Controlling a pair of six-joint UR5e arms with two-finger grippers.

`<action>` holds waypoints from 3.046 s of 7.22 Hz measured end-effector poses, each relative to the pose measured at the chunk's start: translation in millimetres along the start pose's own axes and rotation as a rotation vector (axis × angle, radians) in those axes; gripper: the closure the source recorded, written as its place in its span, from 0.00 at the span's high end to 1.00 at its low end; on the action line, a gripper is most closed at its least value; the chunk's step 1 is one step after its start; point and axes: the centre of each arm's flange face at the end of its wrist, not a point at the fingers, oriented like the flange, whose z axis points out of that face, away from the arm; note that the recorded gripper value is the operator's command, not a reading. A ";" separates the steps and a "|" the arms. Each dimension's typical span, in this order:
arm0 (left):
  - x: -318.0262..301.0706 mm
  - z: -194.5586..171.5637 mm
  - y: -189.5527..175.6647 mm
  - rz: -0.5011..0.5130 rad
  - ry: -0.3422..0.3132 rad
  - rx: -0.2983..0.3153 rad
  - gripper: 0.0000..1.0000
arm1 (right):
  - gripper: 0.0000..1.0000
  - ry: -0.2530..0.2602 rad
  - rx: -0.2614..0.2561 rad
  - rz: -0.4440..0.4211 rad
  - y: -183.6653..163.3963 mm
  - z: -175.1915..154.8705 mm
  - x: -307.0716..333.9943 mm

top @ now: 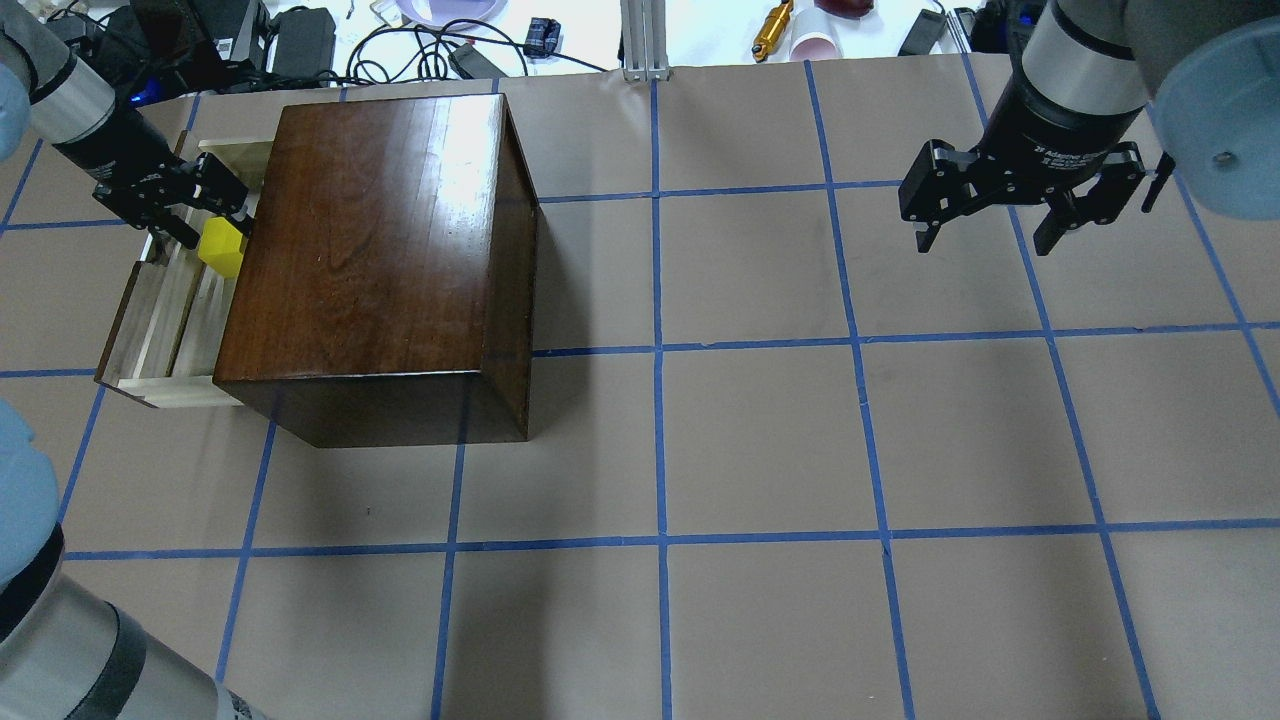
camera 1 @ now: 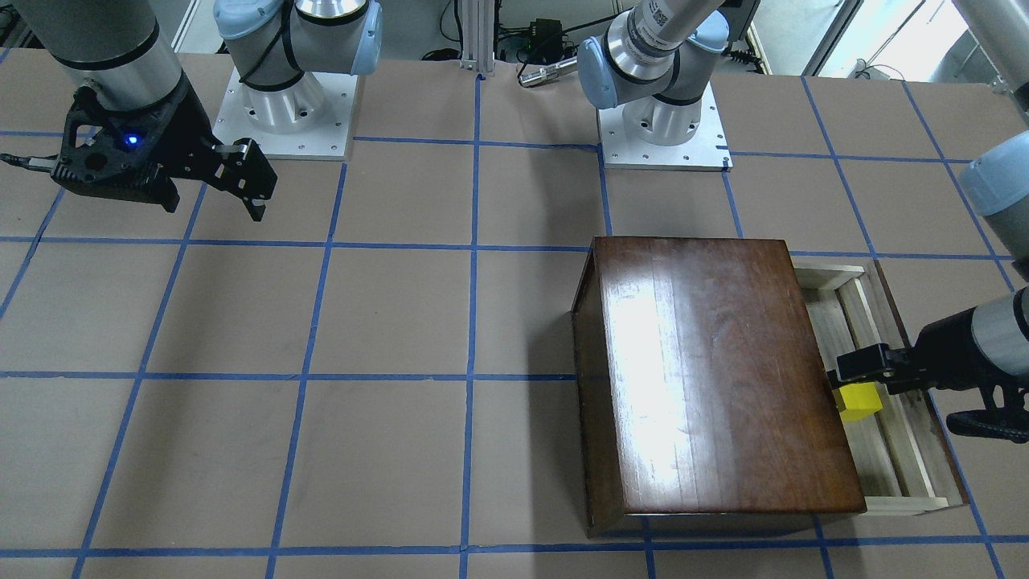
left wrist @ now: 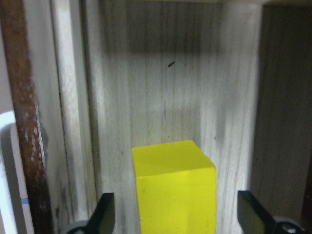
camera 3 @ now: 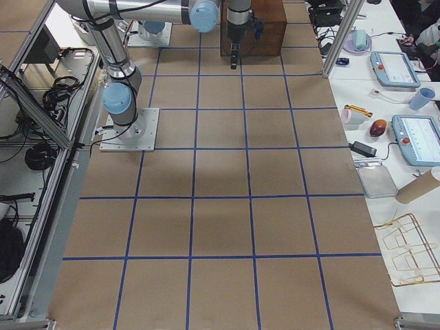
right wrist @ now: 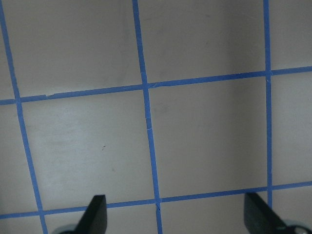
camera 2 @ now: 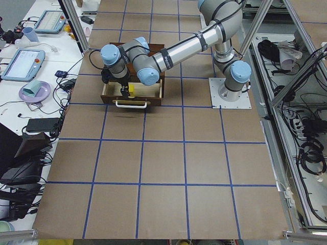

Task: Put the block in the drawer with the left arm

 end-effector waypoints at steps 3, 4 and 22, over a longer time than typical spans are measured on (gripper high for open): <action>29.9 -60.0 7.7 -0.008 -0.057 0.070 1.00 | 1.00 0.000 -0.001 0.001 0.0 0.3 0.4; 53.1 -76.1 12.9 -0.008 -0.105 0.081 1.00 | 1.00 0.000 -0.001 0.001 -0.1 0.4 0.5; 277.0 -52.2 103.5 -0.037 -0.173 0.033 1.00 | 1.00 0.000 0.000 0.000 0.0 0.2 0.0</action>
